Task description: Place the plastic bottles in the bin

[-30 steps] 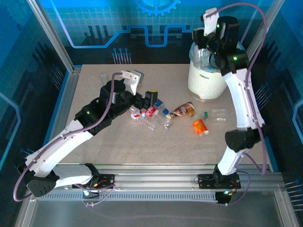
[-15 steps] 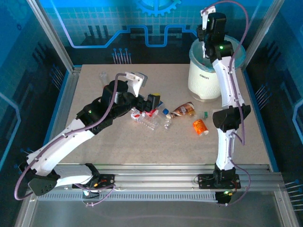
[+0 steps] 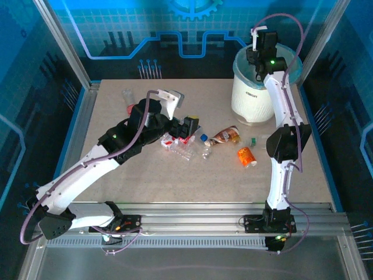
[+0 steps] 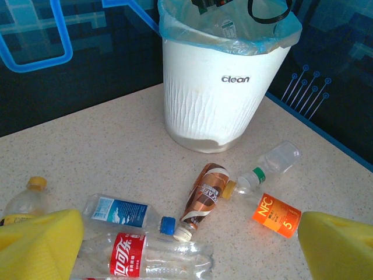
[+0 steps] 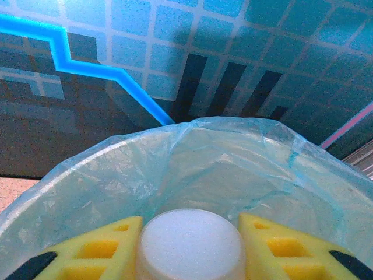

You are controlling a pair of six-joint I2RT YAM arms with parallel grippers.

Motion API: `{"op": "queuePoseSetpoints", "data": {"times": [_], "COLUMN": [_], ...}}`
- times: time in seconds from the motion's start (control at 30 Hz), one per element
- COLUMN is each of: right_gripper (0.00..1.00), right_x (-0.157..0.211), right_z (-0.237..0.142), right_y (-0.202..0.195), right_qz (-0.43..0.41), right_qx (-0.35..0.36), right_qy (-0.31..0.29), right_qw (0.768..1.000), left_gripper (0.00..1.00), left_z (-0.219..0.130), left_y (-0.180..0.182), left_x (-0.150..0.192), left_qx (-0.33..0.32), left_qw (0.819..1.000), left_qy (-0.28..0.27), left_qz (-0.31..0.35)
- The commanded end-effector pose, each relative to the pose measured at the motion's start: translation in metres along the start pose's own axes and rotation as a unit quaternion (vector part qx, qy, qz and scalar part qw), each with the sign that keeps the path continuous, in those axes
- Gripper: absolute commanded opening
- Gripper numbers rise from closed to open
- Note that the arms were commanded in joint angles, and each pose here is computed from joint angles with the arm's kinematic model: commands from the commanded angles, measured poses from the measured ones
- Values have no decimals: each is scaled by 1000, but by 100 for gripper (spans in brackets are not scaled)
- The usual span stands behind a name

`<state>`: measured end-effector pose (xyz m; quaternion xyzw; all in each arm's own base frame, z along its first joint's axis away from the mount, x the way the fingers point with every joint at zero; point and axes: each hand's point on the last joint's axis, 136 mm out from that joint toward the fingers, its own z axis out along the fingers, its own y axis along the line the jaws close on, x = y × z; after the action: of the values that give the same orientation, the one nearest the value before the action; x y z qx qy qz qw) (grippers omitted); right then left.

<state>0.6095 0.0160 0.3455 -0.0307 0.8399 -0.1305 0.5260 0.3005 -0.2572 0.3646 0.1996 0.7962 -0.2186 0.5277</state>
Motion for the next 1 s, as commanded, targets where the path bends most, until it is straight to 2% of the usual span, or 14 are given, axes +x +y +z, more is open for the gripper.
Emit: {"op": "queuePoseSetpoints", "data": {"times": [0.0, 0.17, 0.63, 0.77, 0.97], "right_gripper": [45, 56, 57, 57, 59], "right_x": [-23, -32, -49, -57, -60], "right_z": [-20, -31, -77, -105, -172], "right_y": [-11, -16, -19, -1, 59], "right_qz": [24, 36, 46, 45, 3], "right_qx": [2, 5, -20, -57, -150], "right_qy": [-31, -42, -68, -77, -89], "right_qw": [999, 998, 996, 994, 985], "left_gripper": [96, 96, 96, 96, 95], "left_z": [-5, -7, -17, -27, -41], "left_y": [-2, -1, 1, 9, 25], "left_x": [-8, -10, -11, -10, 13], "left_qx": [3, 0, -3, -23, -59], "left_qw": [1000, 1000, 1000, 999, 996], "left_qy": [-9, -13, -16, -15, 19], "left_qz": [1, -1, -18, -25, -66]}}
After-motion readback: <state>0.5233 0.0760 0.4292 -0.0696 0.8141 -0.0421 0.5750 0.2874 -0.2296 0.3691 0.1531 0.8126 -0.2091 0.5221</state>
